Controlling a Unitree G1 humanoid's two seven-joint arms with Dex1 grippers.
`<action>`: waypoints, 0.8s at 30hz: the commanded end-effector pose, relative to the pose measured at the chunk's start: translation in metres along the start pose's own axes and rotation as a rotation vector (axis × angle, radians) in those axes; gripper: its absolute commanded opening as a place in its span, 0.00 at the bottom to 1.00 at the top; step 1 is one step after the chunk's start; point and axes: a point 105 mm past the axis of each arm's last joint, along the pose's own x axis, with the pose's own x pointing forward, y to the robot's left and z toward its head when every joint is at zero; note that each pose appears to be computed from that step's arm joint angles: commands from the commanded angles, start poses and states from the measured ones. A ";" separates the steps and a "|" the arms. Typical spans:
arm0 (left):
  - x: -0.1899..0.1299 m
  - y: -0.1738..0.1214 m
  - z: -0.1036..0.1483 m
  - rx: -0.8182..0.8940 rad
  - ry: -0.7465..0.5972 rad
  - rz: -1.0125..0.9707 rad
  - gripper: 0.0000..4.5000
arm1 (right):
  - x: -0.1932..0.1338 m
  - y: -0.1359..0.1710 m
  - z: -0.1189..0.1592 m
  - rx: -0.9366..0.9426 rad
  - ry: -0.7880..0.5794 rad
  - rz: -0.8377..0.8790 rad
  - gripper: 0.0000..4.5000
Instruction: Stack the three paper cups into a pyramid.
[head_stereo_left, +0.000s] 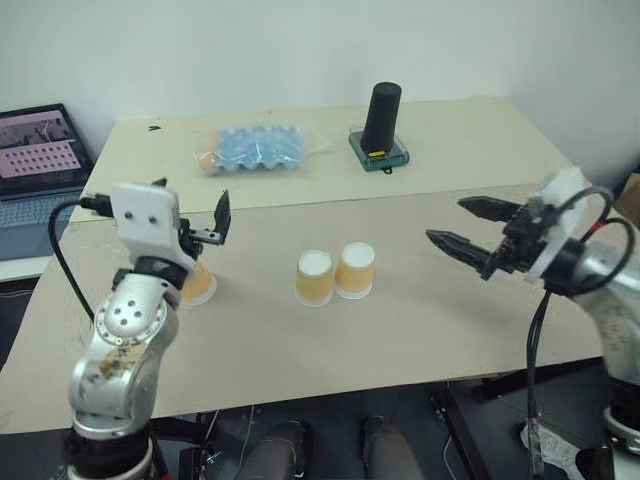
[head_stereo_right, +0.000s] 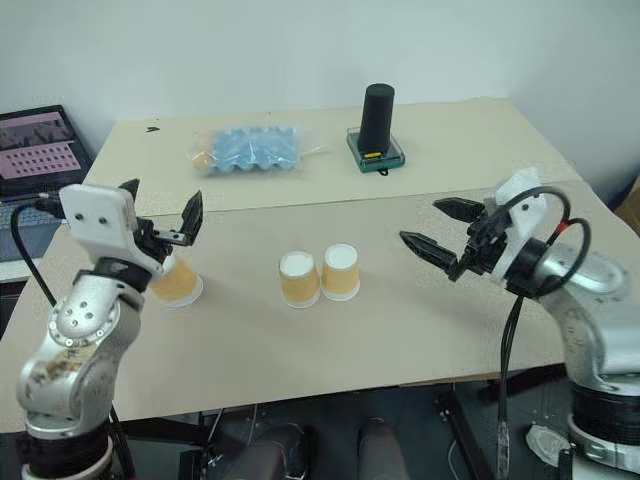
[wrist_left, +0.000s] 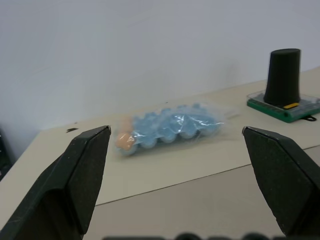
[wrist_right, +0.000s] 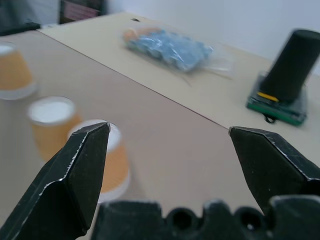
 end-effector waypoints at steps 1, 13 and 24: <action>-0.013 0.010 -0.001 0.030 0.005 0.098 1.00 | 0.001 0.046 0.025 -0.023 -0.054 0.255 0.99; -0.026 0.039 -0.040 -0.059 0.161 0.196 1.00 | 0.018 0.028 -0.025 -0.077 0.168 0.222 0.99; -0.009 0.011 -0.036 -0.112 0.192 0.050 1.00 | 0.002 0.002 -0.048 -0.095 0.258 0.144 0.99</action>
